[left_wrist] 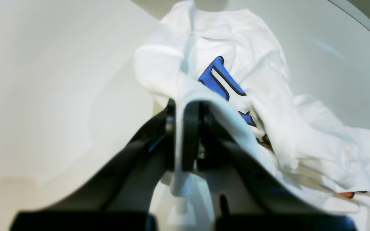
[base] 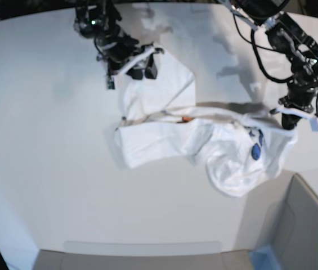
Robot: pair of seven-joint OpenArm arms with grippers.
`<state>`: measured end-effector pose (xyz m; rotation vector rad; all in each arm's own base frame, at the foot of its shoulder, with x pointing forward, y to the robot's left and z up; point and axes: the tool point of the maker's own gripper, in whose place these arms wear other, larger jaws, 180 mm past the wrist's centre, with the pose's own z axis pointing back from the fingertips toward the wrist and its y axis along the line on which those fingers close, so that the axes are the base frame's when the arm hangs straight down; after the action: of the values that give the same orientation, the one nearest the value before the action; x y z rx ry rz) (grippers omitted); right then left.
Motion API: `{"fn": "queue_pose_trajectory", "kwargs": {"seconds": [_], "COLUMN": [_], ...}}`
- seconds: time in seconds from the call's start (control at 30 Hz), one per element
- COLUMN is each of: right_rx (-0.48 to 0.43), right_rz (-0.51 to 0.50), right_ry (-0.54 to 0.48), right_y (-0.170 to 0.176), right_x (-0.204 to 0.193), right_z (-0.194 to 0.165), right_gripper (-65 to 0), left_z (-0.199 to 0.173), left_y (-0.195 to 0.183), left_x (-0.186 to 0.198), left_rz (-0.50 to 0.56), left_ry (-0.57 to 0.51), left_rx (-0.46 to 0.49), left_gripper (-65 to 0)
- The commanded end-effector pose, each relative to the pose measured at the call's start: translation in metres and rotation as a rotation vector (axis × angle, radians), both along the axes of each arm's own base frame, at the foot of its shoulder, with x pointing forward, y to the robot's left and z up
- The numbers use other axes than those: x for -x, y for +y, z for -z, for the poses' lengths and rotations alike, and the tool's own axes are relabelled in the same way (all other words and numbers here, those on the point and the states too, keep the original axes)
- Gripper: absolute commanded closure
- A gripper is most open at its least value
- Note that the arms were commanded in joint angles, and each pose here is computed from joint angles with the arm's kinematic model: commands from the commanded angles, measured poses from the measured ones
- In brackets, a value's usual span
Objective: Layout the t-shirt on the table in an organized manner, then fold the t-shirt properly
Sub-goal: 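Grasp the shirt hem with the right gripper while the left gripper holds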
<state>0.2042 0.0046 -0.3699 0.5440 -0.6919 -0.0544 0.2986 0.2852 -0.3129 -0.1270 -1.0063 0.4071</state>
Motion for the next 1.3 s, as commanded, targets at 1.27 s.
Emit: {"fn": "queue_pose_trajectory", "kwargs": {"seconds": [1.27], "right_rx": [-0.082], "right_rz": [0.195], "right_ry": [0.318], "right_y": [0.016], "right_x": [0.019], "right_z": [0.056], "right_gripper": [-24.2], "left_z": [-0.006], "left_y": [0.001], "left_x": [-0.011], "left_rz": [0.064], "left_ry": [-0.007], "left_rx": [-0.044], "left_gripper": [0.0]}}
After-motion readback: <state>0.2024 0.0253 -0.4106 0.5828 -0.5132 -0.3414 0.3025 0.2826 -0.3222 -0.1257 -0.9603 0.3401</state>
